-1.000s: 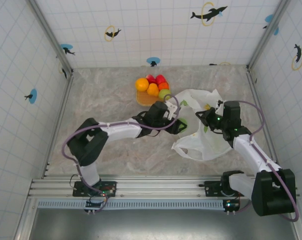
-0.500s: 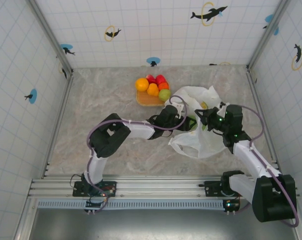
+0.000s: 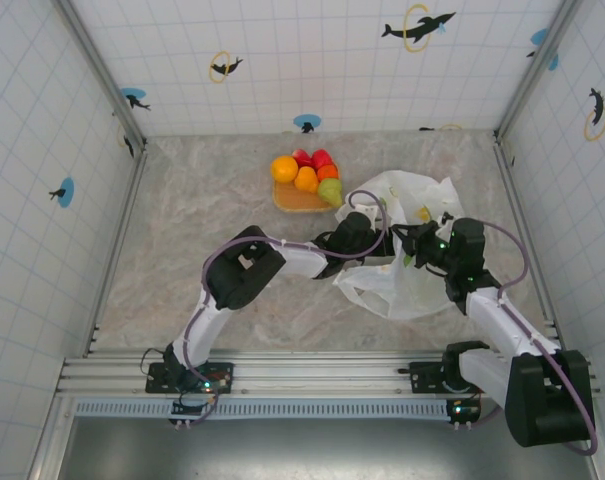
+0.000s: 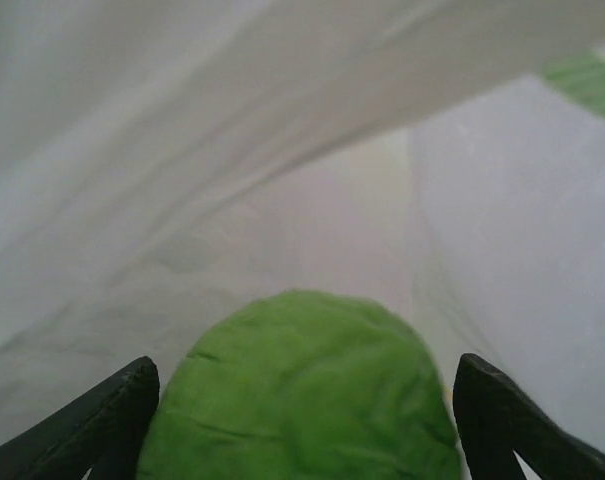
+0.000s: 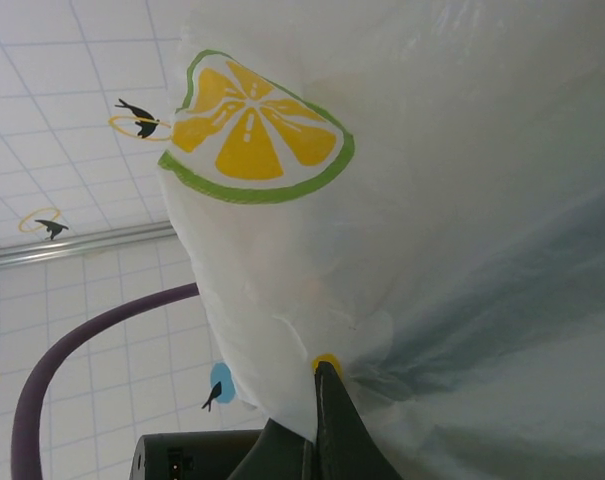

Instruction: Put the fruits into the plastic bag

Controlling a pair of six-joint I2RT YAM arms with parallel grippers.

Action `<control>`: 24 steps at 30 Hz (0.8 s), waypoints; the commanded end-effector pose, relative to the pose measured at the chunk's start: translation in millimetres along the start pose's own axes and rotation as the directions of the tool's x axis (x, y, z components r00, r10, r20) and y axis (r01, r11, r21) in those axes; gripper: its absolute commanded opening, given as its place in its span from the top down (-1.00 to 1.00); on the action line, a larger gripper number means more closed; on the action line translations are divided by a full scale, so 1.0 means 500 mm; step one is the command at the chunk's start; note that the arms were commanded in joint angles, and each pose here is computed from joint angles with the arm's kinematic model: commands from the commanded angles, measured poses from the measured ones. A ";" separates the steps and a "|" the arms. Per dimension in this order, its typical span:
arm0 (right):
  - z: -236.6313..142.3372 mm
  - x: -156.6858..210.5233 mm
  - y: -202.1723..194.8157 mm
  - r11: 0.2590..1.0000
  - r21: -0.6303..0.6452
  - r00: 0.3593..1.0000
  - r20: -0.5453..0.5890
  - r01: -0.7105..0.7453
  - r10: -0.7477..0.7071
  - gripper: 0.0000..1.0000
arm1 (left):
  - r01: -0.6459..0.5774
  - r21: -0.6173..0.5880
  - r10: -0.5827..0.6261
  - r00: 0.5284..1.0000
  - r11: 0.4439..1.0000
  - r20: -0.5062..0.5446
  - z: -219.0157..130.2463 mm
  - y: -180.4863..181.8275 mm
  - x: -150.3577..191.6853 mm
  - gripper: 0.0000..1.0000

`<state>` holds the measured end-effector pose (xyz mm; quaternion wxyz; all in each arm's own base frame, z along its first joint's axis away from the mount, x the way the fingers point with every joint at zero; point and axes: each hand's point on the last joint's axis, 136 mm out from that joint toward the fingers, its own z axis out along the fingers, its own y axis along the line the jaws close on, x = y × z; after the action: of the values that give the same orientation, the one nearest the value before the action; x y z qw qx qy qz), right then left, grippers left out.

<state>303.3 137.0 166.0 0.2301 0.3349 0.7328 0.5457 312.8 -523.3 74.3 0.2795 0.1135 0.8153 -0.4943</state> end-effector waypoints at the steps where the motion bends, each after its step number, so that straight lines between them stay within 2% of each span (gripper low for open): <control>1: -0.003 -0.010 0.005 0.999 -0.028 1.000 0.018 0.017 -0.017 1.00 | -0.021 0.056 0.021 1.000 0.998 0.015 -0.004 -0.033 -0.017 -0.72; 6: -0.007 -0.016 0.003 0.999 -0.026 1.000 0.024 0.019 -0.019 1.00 | -0.062 0.054 0.062 0.998 0.997 0.007 -0.036 -0.032 -0.035 -0.81; 13: -0.015 -0.030 -0.010 1.000 -0.006 0.999 0.042 0.029 -0.029 1.00 | -0.112 0.003 0.112 0.993 0.994 -0.027 -0.123 0.000 -0.040 -0.77; 15: -0.014 -0.031 -0.016 1.000 0.003 0.999 0.043 0.028 -0.028 1.00 | -0.146 -0.045 0.144 0.989 0.988 -0.040 -0.150 0.020 -0.034 -0.77; 19: -0.011 -0.033 -0.018 1.000 0.006 0.999 0.043 0.030 -0.030 1.00 | -0.194 -0.217 0.173 0.979 0.957 -0.108 -0.182 0.083 -0.019 -0.74; 24: -0.007 -0.037 -0.012 0.999 0.006 0.998 0.044 0.038 -0.038 1.00 | -0.149 -0.313 0.092 0.977 0.938 -0.191 -0.190 0.123 0.019 -0.69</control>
<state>310.7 121.0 163.5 0.2522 0.3372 0.7320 0.5356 308.3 -424.8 76.8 0.2830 0.1552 0.8694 -0.3740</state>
